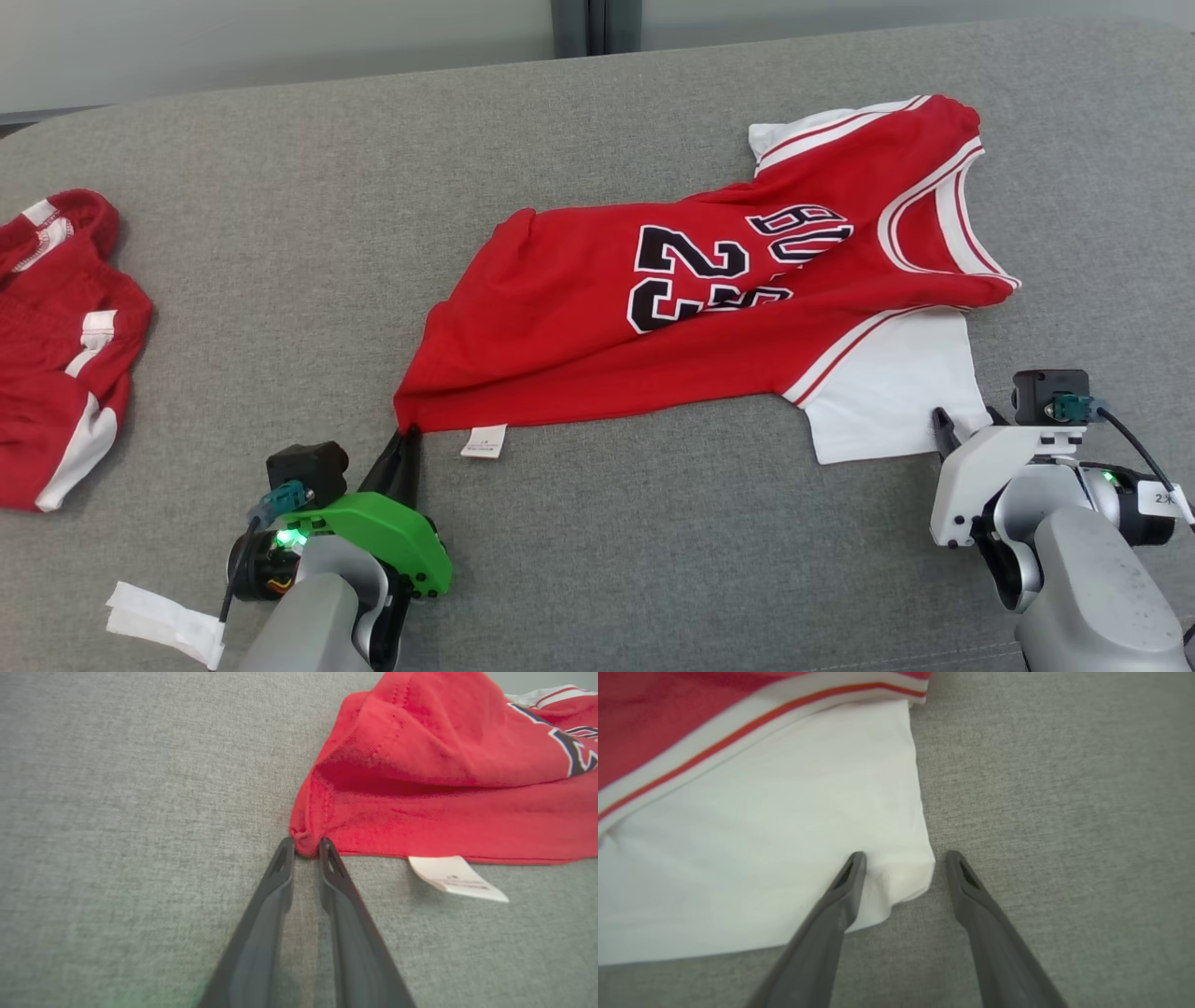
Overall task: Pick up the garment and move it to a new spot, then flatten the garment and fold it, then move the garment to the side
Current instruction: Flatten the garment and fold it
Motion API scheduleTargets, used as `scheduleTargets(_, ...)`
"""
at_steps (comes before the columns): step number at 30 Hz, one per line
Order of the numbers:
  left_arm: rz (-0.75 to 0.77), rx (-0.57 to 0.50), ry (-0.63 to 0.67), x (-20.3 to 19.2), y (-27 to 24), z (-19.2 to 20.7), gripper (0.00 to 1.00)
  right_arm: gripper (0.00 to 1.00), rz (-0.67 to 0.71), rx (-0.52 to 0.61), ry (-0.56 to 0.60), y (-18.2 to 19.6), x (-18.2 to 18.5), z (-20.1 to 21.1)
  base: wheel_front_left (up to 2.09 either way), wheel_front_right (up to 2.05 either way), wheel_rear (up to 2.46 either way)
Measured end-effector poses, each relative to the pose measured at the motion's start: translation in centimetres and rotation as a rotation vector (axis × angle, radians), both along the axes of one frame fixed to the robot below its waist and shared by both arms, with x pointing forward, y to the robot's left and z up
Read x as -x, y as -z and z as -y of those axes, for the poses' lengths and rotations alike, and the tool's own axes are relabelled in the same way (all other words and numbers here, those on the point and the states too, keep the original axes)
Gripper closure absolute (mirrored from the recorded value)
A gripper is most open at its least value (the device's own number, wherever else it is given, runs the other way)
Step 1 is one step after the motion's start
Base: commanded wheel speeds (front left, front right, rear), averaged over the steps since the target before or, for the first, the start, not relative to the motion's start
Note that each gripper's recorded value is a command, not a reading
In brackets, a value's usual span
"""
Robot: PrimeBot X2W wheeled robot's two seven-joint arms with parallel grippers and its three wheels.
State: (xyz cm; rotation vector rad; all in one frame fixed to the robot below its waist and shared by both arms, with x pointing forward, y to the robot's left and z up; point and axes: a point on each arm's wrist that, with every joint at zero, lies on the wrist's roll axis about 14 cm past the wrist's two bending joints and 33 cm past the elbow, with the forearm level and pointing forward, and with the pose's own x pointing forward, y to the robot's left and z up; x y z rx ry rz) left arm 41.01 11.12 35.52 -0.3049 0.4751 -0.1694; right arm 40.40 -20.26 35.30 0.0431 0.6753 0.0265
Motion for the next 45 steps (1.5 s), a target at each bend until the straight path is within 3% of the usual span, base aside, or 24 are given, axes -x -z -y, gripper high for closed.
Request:
scheduleTargets(1, -0.002, -0.001, 0.005, 0.0, 0.0, 0.1, 1.0, 1.0, 0.002, -0.008, -0.001, -0.1, 0.0, -0.2, 0.0, 0.0, 0.0)
scheduleTargets(6, 0.043, 0.037, -0.007, -0.8, -1.5, 0.4, 1.0, 1.0, 0.071, -0.062, 0.013, -1.5, -0.5, -0.8, 0.0, 0.0, 0.0)
scheduleTargets(7, 0.141, 0.122, -0.035, -1.9, -4.7, 1.0, 1.0, 1.0, 0.171, -0.11, 0.017, -4.0, -1.2, -1.3, 0.0, 0.0, 0.0)
scheduleTargets(17, 0.45, 0.542, -0.034, -2.4, -17.6, 3.7, 1.0, 1.0, 0.597, -0.322, 0.045, -17.2, -3.1, -1.4, 0.0, 0.0, 0.0)
scheduleTargets(26, 0.55, 0.957, 0.072, -1.1, -27.8, 4.7, 1.0, 1.0, 0.895, -0.371, 0.009, -28.1, -1.8, -0.1, 0.0, 0.0, 0.0)
scheduleTargets(29, 0.574, 1.047, 0.132, -1.6, -31.0, 5.1, 1.0, 1.0, 0.98, -0.313, -0.033, -31.5, -2.2, 0.1, 0.0, 0.0, 0.0)
scheduleTargets(33, 0.597, 1.06, 0.202, -3.2, -34.2, 5.8, 1.0, 1.0, 1.053, -0.26, -0.082, -35.0, -3.7, -0.2, 0.0, 0.0, 0.0)
scheduleTargets(35, 0.606, 0.988, 0.241, -4.5, -34.9, 6.3, 1.0, 1.0, 1.06, -0.291, -0.097, -36.0, -5.2, -0.6, 0.0, 0.0, 0.0)
scheduleTargets(40, 0.595, 0.909, 0.246, -9.4, -35.3, 6.6, 1.0, 1.0, 1.005, -0.329, -0.104, -36.0, -10.5, -0.9, 0.0, 0.0, 0.0)
scheduleTargets(42, 0.636, 0.83, 0.233, -11.8, -35.6, 6.1, 1.0, 1.0, 0.974, -0.225, -0.121, -35.3, -12.9, -0.8, 0.0, 0.0, 0.0)
scheduleTargets(45, 0.636, 0.768, 0.183, -16.1, -33.9, 5.5, 1.0, 1.0, 0.954, -0.226, -0.098, -34.3, -17.1, -0.9, 0.0, 0.0, 0.0)
